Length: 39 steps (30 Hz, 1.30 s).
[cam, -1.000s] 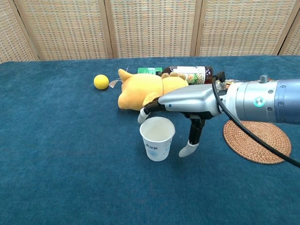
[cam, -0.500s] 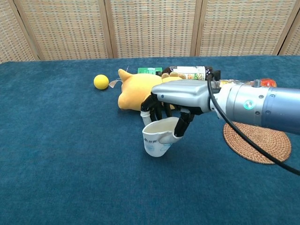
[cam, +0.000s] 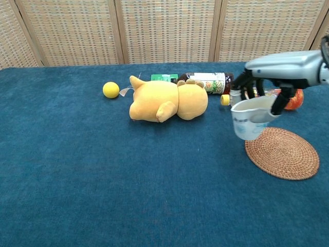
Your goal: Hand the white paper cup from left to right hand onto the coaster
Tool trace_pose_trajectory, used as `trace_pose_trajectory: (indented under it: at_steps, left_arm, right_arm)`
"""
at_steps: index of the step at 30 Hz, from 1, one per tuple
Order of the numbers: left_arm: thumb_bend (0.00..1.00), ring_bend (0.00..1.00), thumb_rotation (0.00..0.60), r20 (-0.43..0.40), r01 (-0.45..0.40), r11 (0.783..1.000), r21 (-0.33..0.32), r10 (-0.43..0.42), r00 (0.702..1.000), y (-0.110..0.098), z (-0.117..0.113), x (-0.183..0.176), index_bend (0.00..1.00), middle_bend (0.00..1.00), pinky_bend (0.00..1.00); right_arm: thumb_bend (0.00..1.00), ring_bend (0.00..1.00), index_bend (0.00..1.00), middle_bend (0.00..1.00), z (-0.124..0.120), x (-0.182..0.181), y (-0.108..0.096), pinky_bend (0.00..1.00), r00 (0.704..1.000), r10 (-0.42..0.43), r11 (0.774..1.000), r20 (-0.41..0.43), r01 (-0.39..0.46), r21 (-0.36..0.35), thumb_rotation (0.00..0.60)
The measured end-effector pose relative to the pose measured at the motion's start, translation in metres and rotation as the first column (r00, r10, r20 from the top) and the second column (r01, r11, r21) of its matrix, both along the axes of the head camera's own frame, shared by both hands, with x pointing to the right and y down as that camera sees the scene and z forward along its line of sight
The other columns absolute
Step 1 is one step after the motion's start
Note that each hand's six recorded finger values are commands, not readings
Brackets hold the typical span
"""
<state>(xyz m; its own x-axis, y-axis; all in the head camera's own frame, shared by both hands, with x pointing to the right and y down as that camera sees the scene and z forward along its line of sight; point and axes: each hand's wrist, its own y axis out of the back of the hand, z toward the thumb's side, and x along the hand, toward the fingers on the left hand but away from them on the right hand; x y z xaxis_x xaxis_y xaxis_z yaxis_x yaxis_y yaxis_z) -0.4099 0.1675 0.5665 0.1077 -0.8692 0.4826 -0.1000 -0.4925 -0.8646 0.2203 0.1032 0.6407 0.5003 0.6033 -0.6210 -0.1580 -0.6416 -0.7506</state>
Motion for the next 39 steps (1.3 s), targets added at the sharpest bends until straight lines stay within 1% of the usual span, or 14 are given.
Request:
trace_pose_trajectory:
  at_steps: [3,8,18,20,21,22,24,26,28,30,33,34,37,39]
  left_arm:
    - [0.00,0.00,0.600,0.003,-0.001,1.000,-0.002,0.001,1.000,0.001,0.000,0.001,0.00,0.00,0.00]
    - [0.00,0.00,0.600,0.014,-0.006,1.000,-0.014,0.006,1.000,0.002,0.003,0.001,0.00,0.00,0.00]
    - [0.00,0.00,0.600,0.021,-0.008,1.000,-0.025,0.008,1.000,0.002,0.006,0.003,0.00,0.00,0.00]
    - [0.00,0.00,0.600,0.023,-0.009,1.000,-0.027,0.010,1.000,0.002,0.006,0.003,0.00,0.00,0.00]
    - [0.00,0.00,0.600,0.024,-0.009,1.000,-0.030,0.010,1.000,0.002,0.006,0.003,0.00,0.00,0.00]
    - [0.00,0.00,0.600,0.024,-0.009,0.999,-0.031,0.010,1.000,0.002,0.006,0.003,0.00,0.00,0.00]
    - [0.00,0.00,0.600,0.024,-0.008,0.999,-0.033,0.009,1.000,0.002,0.006,0.003,0.00,0.00,0.00]
    - [0.00,0.00,0.600,0.023,-0.006,0.999,-0.033,0.007,1.000,0.002,0.006,0.003,0.00,0.00,0.00]
    - [0.00,0.00,0.600,0.022,-0.005,0.999,-0.032,0.006,1.000,0.002,0.006,0.002,0.00,0.00,0.00]
    - [0.00,0.00,0.600,0.019,-0.005,0.999,-0.032,0.006,1.000,0.002,0.005,0.003,0.00,0.00,0.00]
    - [0.00,0.00,0.600,0.017,-0.007,0.999,-0.032,0.008,1.000,0.002,0.005,0.003,0.00,0.00,0.00]
    - [0.00,0.00,0.600,0.017,-0.008,0.999,-0.031,0.008,1.000,0.002,0.005,0.003,0.00,0.00,0.00]
    - [0.00,0.00,0.600,0.016,-0.008,1.000,-0.029,0.008,1.000,0.003,0.004,0.002,0.00,0.00,0.00]
    - [0.00,0.00,0.600,0.016,-0.007,1.000,-0.028,0.007,1.000,0.004,0.003,0.001,0.00,0.00,0.00]
  right_arm:
    - [0.29,0.44,0.43,0.49,0.004,0.026,0.009,0.44,0.997,0.026,0.999,-0.076,-0.030,-0.043,0.600]
    - [0.29,0.43,0.42,0.49,0.010,0.044,0.021,0.44,0.990,0.042,0.994,-0.135,-0.055,-0.092,0.600]
    - [0.29,0.43,0.42,0.48,0.022,0.055,0.021,0.44,0.984,0.045,0.995,-0.174,-0.059,-0.081,0.600]
    - [0.29,0.40,0.41,0.45,0.023,0.055,0.021,0.44,0.984,0.041,0.995,-0.176,-0.056,-0.083,0.600]
    - [0.29,0.36,0.39,0.42,0.024,0.055,0.021,0.44,0.984,0.039,0.995,-0.176,-0.055,-0.084,0.600]
    - [0.28,0.32,0.36,0.38,0.024,0.054,0.021,0.40,0.984,0.038,0.995,-0.175,-0.053,-0.082,0.600]
    - [0.27,0.21,0.26,0.27,0.024,0.054,0.021,0.30,0.984,0.036,0.995,-0.174,-0.051,-0.080,0.600]
    - [0.24,0.07,0.14,0.12,0.024,0.055,0.021,0.17,0.984,0.037,0.995,-0.173,-0.053,-0.086,0.600]
    - [0.22,0.01,0.10,0.05,0.021,0.054,0.022,0.11,0.985,0.041,0.994,-0.169,-0.057,-0.091,0.600]
    - [0.22,0.00,0.09,0.04,0.017,0.052,0.021,0.09,0.986,0.044,0.994,-0.161,-0.058,-0.087,0.600]
    - [0.21,0.00,0.08,0.02,0.007,0.050,0.019,0.06,0.987,0.049,0.997,-0.150,-0.059,-0.059,0.600]
    - [0.18,0.00,0.08,0.02,0.003,0.049,0.019,0.05,0.988,0.052,0.997,-0.145,-0.059,-0.048,0.600]
    - [0.03,0.00,0.05,0.00,-0.013,0.049,0.019,0.01,0.989,0.062,0.998,-0.135,-0.064,-0.008,0.600]
    - [0.00,0.00,0.04,0.00,-0.023,0.052,0.019,0.00,0.988,0.071,0.997,-0.136,-0.069,0.022,0.600]
